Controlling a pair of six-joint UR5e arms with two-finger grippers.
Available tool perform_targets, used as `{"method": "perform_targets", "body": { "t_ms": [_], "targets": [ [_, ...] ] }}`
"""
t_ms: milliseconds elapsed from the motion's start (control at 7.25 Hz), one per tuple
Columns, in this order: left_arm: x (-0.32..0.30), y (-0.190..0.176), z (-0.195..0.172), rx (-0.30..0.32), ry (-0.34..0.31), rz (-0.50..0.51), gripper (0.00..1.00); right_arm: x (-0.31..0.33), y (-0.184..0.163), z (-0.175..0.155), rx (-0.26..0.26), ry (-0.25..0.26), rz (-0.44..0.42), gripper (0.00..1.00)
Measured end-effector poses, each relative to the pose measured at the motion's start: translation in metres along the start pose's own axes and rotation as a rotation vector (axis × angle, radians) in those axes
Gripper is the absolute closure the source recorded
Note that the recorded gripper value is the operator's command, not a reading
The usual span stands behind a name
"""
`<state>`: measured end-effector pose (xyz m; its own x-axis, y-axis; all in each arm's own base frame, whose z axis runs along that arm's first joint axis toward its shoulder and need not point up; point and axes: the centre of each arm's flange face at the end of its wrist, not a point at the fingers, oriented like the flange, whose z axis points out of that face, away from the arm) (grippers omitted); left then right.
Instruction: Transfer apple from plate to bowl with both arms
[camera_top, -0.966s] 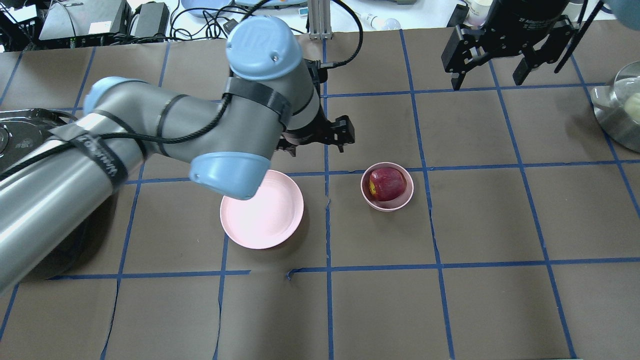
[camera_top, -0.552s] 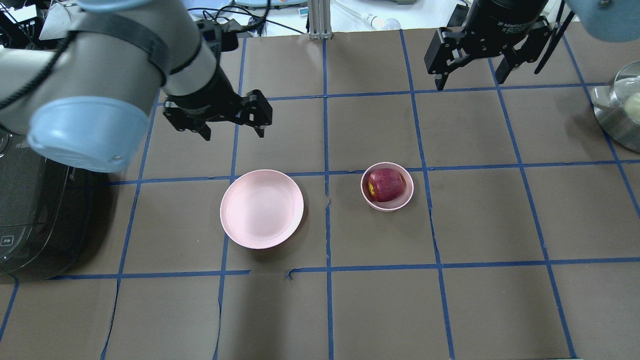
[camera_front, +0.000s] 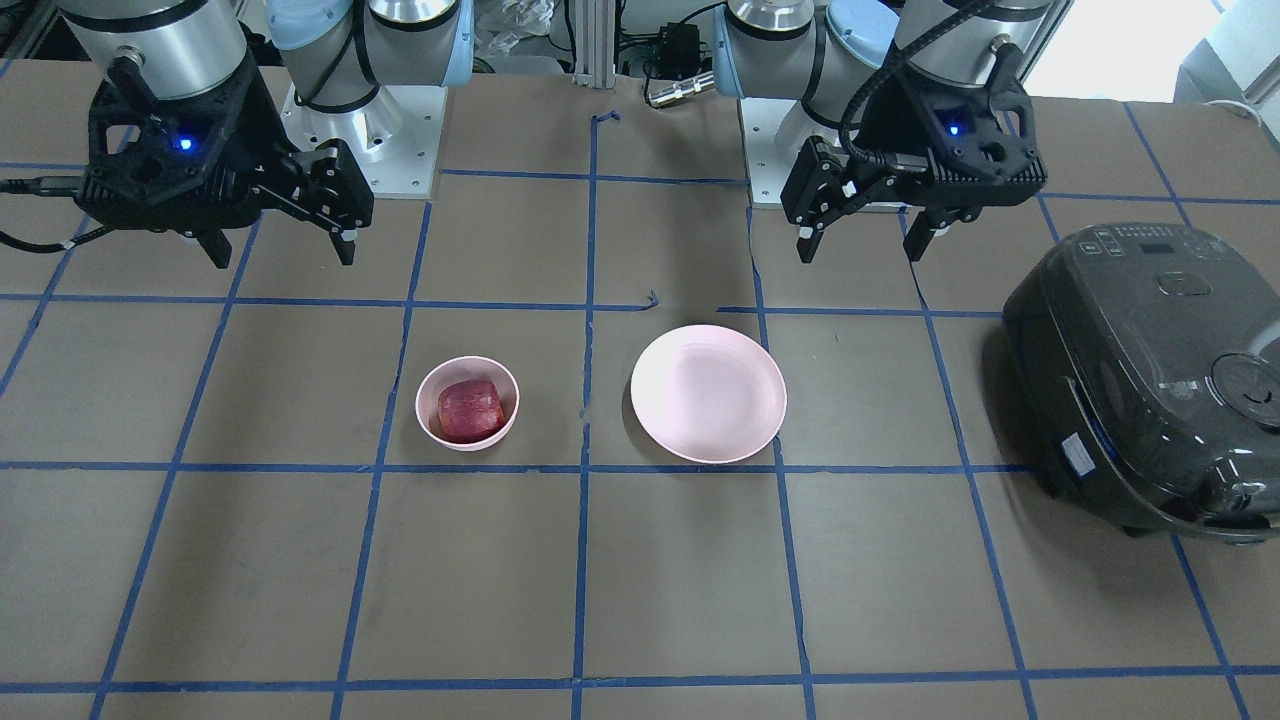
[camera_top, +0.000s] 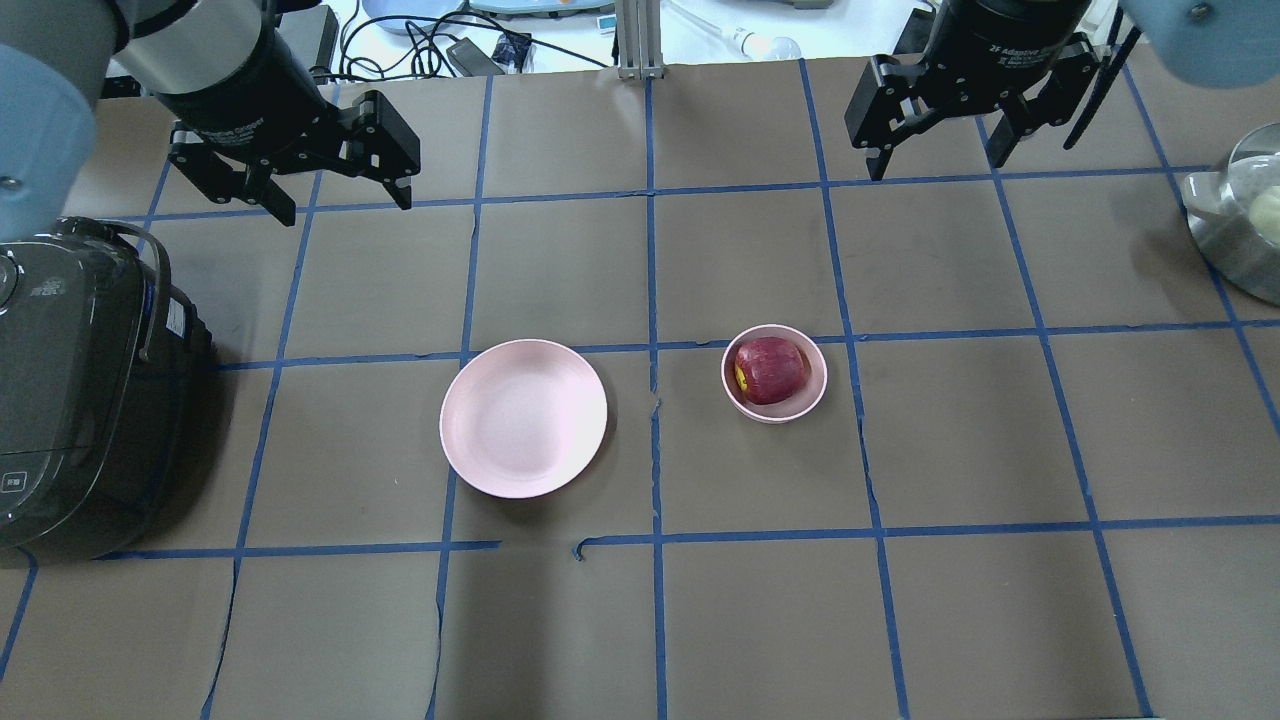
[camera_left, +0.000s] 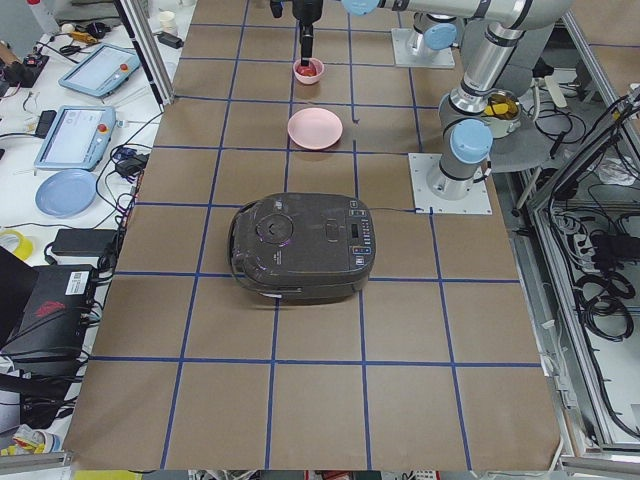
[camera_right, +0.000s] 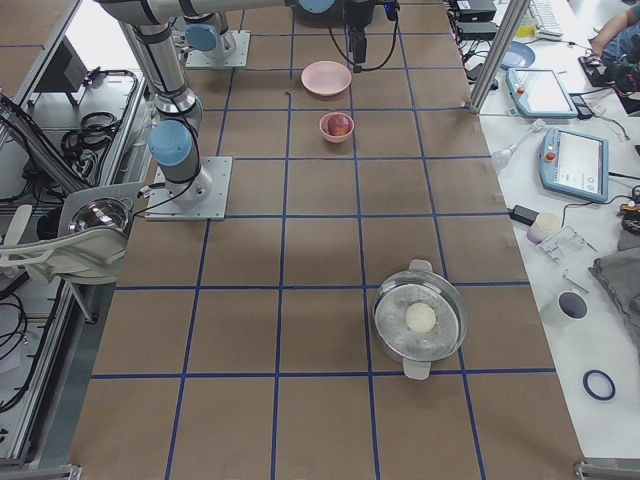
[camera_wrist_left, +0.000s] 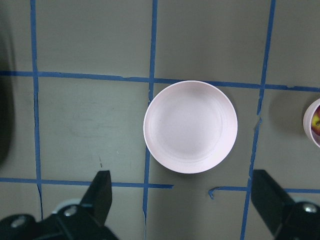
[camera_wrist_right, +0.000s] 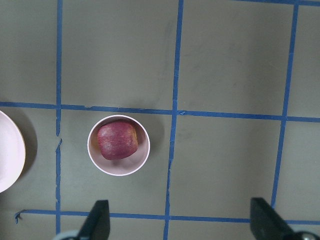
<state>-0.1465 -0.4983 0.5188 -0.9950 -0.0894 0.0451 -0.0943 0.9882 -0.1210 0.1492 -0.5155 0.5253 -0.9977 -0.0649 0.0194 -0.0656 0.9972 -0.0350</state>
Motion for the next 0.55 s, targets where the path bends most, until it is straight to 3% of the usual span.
{"method": "perform_targets", "body": {
  "t_ms": [276,552],
  "targets": [
    [0.0001,-0.0086,0.0044,0.012,-0.010,0.006,0.00,0.0005,-0.0003,-0.0004,0.003,0.000,0.001,0.00],
    [-0.0032,-0.0026,0.0050,-0.020,-0.056,0.023,0.00,0.0004,-0.0004,-0.0006,0.005,0.000,0.001,0.00]
  ]
}}
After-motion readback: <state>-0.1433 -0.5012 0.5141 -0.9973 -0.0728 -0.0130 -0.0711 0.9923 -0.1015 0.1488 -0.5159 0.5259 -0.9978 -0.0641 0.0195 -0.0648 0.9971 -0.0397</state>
